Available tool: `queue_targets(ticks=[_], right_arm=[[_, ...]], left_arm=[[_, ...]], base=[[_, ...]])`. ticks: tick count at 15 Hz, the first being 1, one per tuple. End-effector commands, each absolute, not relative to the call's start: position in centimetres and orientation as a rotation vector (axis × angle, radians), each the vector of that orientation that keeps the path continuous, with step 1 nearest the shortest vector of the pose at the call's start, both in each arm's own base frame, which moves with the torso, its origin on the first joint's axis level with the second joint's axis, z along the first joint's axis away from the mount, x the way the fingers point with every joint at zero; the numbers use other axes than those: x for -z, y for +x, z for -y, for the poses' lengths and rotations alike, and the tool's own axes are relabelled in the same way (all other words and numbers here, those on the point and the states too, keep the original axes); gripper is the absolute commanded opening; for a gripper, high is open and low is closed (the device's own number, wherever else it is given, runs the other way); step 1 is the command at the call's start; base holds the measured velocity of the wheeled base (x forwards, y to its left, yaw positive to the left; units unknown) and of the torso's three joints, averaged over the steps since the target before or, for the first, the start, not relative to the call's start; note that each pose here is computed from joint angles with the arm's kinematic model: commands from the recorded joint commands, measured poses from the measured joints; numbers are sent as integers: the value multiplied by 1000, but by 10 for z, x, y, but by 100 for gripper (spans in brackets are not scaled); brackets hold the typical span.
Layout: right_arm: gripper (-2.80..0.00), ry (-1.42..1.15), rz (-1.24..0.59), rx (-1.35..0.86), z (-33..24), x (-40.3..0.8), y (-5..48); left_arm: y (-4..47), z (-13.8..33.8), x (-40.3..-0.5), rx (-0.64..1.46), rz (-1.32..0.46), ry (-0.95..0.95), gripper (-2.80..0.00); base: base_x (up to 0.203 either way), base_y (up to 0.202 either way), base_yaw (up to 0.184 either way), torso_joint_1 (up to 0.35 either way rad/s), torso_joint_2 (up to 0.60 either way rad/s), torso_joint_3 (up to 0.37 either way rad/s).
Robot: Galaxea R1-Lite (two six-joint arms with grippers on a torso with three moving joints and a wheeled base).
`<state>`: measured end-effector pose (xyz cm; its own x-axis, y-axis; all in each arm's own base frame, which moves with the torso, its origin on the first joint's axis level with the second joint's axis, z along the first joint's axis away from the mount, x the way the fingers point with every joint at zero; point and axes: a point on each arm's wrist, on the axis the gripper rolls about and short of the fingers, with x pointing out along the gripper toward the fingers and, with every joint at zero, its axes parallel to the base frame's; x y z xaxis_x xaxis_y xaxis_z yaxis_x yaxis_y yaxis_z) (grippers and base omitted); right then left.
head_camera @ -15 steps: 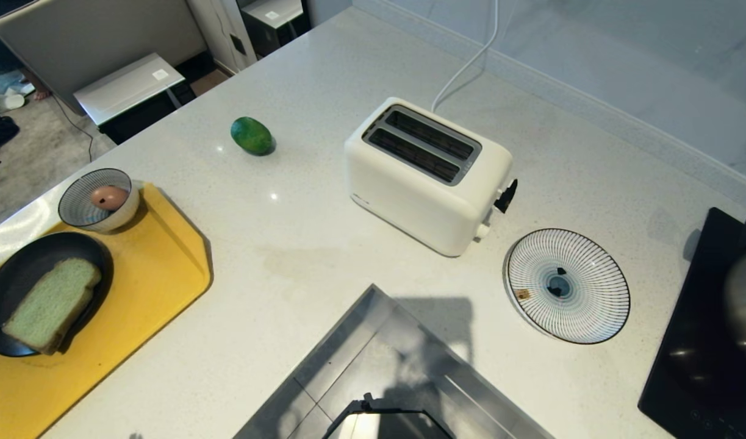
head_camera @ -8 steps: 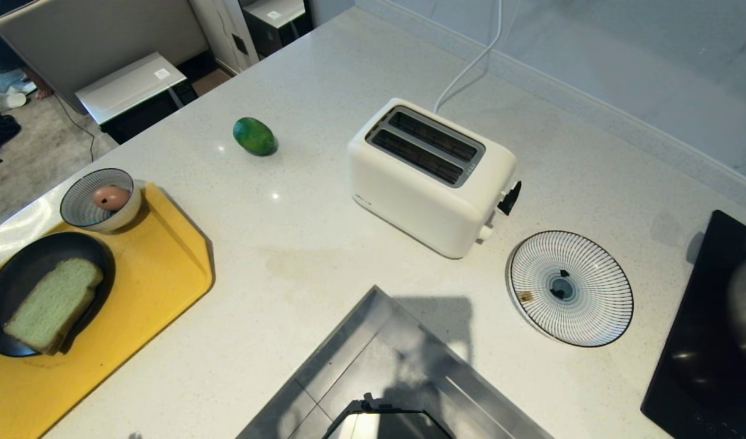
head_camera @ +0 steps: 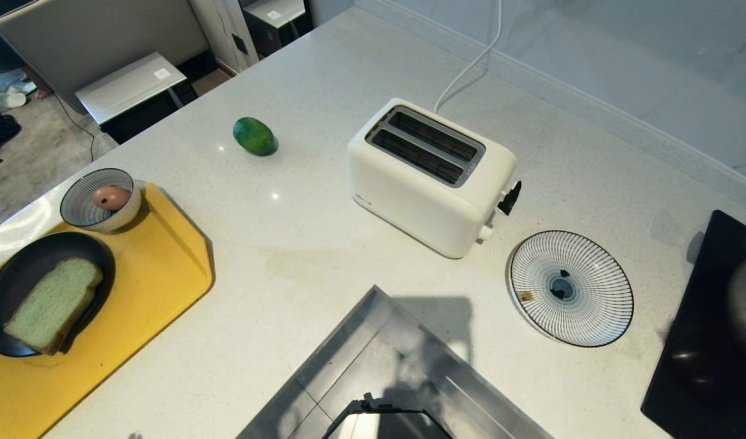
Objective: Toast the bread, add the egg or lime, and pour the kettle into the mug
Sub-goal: Put the fruit on a plate
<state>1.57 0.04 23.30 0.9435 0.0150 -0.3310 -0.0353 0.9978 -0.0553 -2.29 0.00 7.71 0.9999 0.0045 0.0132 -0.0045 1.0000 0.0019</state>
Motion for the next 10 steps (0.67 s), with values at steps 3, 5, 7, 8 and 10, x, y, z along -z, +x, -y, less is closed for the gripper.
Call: queue_targets(ticks=[3,5,7,8,10], right_arm=[[-280,-27,-621,-133,-2,-249,105],[-280,4,-663,-226,-5,-247,129],[-280,13,-651,-272,-6,-245,135],[-280,13,-654,-274,-6,-243,134],[-280,12,-664,-278,-6,-241,135]], left_arm=[[-23,0,-77,-5,14,2,-280],[-23,0,-77,-5,14,2,-280],[-23,0,-77,-6,12,2,-280],[-23,0,-77,-6,14,2,-280],[-23,0,-77,-5,14,2,-280]], base=[[0,0,0,0,0,0],[0,0,0,0,0,0],[0,0,0,0,0,0],[0,0,0,0,0,0],[0,0,0,0,0,0]])
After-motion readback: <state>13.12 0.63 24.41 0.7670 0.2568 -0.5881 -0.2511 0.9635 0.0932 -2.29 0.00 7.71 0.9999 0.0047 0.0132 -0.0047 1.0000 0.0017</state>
